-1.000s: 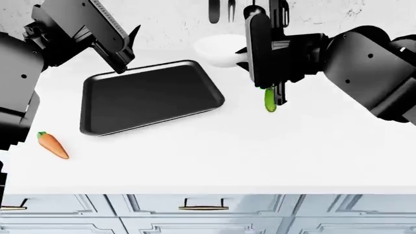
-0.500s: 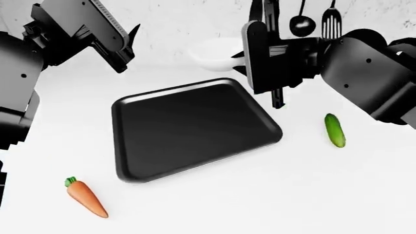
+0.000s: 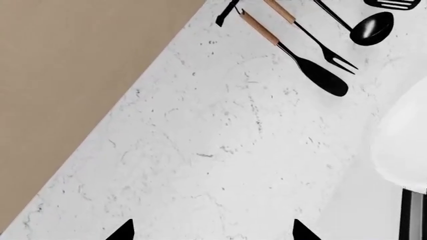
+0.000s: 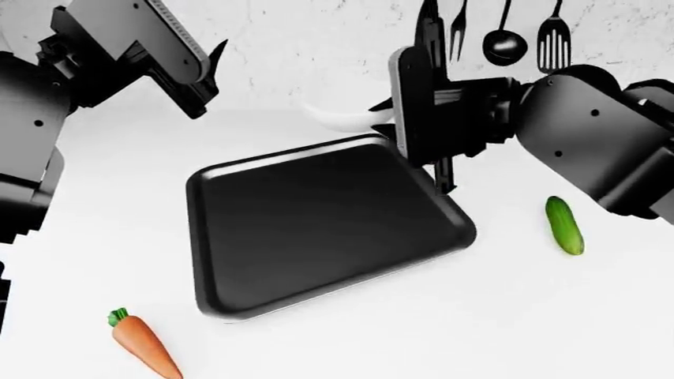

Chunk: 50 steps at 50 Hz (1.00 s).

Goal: Place the two vegetables and bowl onto the tray for setting up a vegetable dip station.

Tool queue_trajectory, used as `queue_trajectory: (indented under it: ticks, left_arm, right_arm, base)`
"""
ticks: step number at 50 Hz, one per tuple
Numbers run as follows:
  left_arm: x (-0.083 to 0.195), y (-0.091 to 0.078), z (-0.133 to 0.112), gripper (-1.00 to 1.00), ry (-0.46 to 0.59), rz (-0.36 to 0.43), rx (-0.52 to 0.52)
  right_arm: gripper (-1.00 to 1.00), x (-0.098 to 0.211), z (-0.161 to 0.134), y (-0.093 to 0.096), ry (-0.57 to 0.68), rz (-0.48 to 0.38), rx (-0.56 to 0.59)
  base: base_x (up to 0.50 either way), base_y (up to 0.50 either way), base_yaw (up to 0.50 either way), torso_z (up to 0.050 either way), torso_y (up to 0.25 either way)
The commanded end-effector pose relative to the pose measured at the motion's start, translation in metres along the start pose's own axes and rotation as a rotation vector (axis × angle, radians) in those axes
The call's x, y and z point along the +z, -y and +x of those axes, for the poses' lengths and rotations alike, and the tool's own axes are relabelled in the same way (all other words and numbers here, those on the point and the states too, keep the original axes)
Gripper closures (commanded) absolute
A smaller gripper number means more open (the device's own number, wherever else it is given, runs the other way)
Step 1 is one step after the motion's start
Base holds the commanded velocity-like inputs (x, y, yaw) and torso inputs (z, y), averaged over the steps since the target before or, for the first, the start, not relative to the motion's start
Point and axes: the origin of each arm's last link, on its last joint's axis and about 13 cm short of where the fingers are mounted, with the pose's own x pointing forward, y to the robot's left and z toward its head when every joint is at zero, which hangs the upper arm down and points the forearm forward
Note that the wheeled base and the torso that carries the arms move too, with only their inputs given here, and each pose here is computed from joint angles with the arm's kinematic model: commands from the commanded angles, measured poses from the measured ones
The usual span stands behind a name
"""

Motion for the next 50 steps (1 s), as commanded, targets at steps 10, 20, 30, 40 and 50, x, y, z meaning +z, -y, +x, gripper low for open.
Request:
queue_trajectory:
  ticks: [10, 20, 30, 40, 50]
  left_arm:
    - [0.005, -0.009, -0.002, -1.00, -0.001, 0.000, 0.022]
    - [0.009, -0.018, -0.007, -1.00, 0.000, -0.007, 0.055]
    - [0.007, -0.016, -0.009, -1.00, -0.006, -0.003, 0.062]
    - [0.004, -0.014, -0.008, -1.00, -0.009, -0.006, 0.059]
    - [0.003, -0.012, -0.008, -1.00, -0.010, -0.009, 0.056]
  right_arm:
    - [1.00, 0.016, 0.022, -0.013, 0.135, -0.062, 0.067]
    - [1.00, 0.023, 0.048, -0.020, 0.227, -0.097, 0.092]
    - [1.00, 0.024, 0.071, -0.022, 0.297, -0.193, -0.036]
    - [1.00, 0.027, 0.081, -0.034, 0.323, -0.224, -0.089]
    - [1.00, 0.026, 0.089, -0.048, 0.324, -0.223, -0.112]
  base:
    - [0.00, 0.00, 0.00, 0.000, 0.000]
    - [0.00, 0.00, 0.00, 0.000, 0.000]
    - [0.00, 0.00, 0.00, 0.000, 0.001]
    - [0.00, 0.00, 0.00, 0.000, 0.000]
    - [0.00, 0.00, 0.00, 0.000, 0.000]
